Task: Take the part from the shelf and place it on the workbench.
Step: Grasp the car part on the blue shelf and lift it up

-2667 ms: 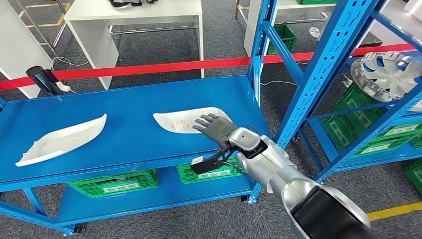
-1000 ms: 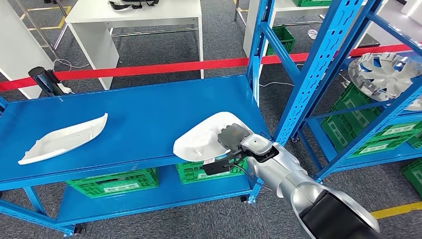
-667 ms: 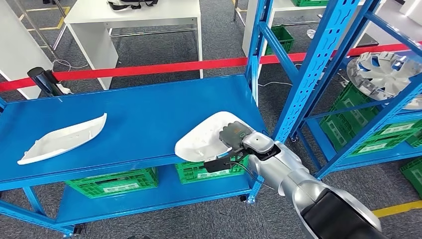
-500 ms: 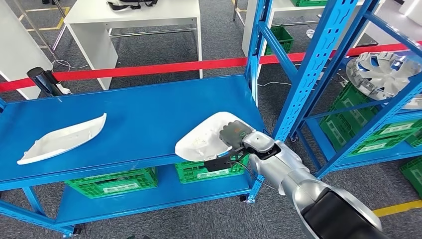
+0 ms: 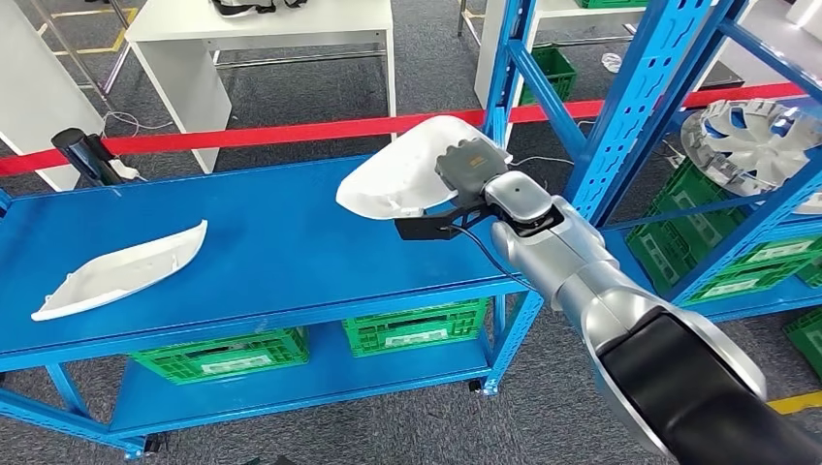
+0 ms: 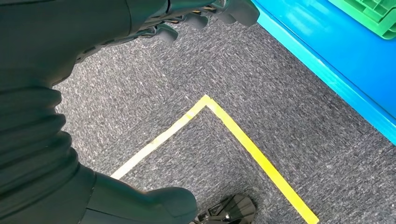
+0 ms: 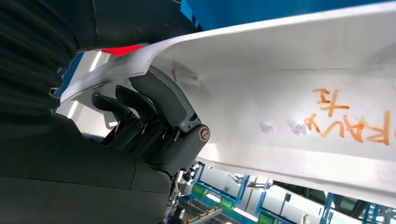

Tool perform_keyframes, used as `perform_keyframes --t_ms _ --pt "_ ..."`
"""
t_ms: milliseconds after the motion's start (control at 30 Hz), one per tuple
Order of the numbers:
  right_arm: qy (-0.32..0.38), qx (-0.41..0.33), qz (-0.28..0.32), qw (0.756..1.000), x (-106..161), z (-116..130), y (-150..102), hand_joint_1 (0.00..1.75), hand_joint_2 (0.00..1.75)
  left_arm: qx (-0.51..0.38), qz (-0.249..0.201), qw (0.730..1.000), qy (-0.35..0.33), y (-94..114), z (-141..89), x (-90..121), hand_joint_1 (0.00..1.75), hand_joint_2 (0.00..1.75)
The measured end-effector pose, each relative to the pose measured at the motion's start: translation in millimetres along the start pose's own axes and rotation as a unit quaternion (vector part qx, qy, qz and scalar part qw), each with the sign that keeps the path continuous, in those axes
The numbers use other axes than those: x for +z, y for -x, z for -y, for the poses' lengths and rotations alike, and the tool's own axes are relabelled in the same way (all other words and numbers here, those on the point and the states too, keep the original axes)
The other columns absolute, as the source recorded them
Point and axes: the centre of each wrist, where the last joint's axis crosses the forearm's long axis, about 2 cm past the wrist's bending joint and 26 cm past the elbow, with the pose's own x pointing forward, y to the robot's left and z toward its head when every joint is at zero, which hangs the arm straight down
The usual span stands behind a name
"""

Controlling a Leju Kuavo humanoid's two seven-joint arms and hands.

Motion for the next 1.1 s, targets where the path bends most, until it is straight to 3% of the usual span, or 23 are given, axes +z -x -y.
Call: perform_keyframes --t_ms 367,567,900,1100 --pt "0.037 0.006 -0.016 0.999 -2 20 -2 1.75 1.75 0.007 -0.009 1.0 -0.006 0 0 0 0.0 1.75" --pt "0.08 0.019 -0.021 0.996 -2 47 -3 1.75 1.75 0.019 -0.045 0.999 -0.014 1 -1 0 0.0 1.75" --pt "0.169 0.055 0.023 0.984 -5 99 -34 1.75 1.75 0.023 -0.073 0.996 -0.037 -2 -5 -3 0.0 1.75" --pt "0.185 0.063 0.033 0.98 -6 107 -40 1.75 1.75 0.026 -0.073 0.996 -0.042 -4 -6 -4 0.0 1.75"
